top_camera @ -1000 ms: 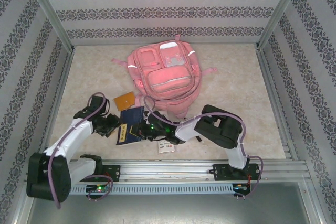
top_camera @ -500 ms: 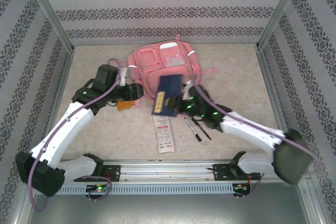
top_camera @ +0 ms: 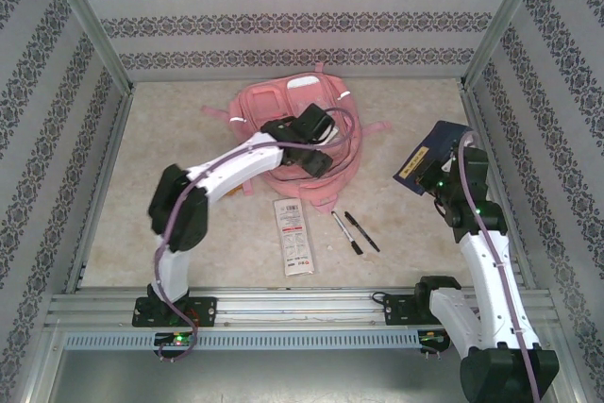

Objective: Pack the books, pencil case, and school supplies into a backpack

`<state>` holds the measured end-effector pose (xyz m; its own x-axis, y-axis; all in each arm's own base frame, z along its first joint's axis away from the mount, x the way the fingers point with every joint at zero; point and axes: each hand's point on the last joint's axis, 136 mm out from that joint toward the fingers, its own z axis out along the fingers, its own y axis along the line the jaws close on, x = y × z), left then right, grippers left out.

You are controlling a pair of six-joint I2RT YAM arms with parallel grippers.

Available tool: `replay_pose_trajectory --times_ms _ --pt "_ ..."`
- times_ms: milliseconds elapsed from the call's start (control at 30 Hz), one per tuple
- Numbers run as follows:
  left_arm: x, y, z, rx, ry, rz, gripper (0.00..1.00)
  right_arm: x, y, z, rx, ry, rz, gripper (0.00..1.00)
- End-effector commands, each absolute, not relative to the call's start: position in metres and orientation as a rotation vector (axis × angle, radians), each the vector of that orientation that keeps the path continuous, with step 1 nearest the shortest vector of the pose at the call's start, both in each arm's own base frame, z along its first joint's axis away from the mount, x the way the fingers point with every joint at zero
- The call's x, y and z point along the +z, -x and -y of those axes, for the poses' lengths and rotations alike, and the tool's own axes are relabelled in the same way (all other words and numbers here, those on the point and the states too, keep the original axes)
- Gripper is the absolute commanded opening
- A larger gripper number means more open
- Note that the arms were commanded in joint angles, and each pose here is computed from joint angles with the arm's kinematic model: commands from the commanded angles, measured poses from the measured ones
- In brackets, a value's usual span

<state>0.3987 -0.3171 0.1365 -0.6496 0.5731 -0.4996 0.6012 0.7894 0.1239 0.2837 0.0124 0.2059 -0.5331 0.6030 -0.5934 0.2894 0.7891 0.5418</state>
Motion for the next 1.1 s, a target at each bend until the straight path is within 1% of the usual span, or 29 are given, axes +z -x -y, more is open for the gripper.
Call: replay_pose_trajectory --times_ms 0,167,267,300,367,433,500,633,733,800,900,1067 --pt "0.122 -0.423 0.295 0.199 -0.912 -2.475 0.71 0.219 -0.285 -0.021 0.521 -0.563 -2.159 0.01" --pt "0.082 -0.447 0.292 0.231 -0.887 -2.592 0.72 0.22 -0.287 -0.024 0.532 -0.539 -2.163 0.02" --pt "0.067 -0.455 0.292 0.248 -0.896 -2.629 0.7 0.219 -0.288 -0.027 0.553 -0.531 -2.172 0.02" --pt "0.066 -0.456 0.293 0.249 -0.905 -2.629 0.65 0.218 -0.288 -0.029 0.571 -0.534 -2.174 0.02" --pt "0.072 -0.461 0.295 0.237 -0.908 -2.615 0.38 0.217 -0.288 -0.04 0.651 -0.51 -2.182 0.02" --pt "0.098 -0.462 0.3 0.178 -0.922 -2.594 0.0 0.219 -0.287 -0.06 0.786 -0.435 -2.203 0.02" --pt "0.135 -0.464 0.303 0.137 -0.906 -2.537 0.0 0.22 -0.283 -0.077 0.909 -0.384 -2.221 0.02" --pt "0.228 -0.473 0.304 0.092 -0.837 -2.318 0.0 0.224 -0.27 -0.112 1.139 -0.269 -2.228 0.02" --pt "0.284 -0.475 0.301 0.074 -0.78 -2.187 0.0 0.228 -0.257 -0.138 1.276 -0.177 -2.24 0.03" --pt "0.313 -0.474 0.295 0.064 -0.719 -2.137 0.0 0.23 -0.253 -0.151 1.362 -0.168 -2.232 0.03" --pt "0.344 -0.466 0.296 -0.03 -0.66 -2.095 0.0 0.232 -0.262 -0.172 1.506 -0.232 -2.192 0.03" --pt "0.368 -0.447 0.32 -0.276 -0.668 -2.056 0.0 0.224 -0.29 -0.222 1.68 -0.315 -2.201 0.02"
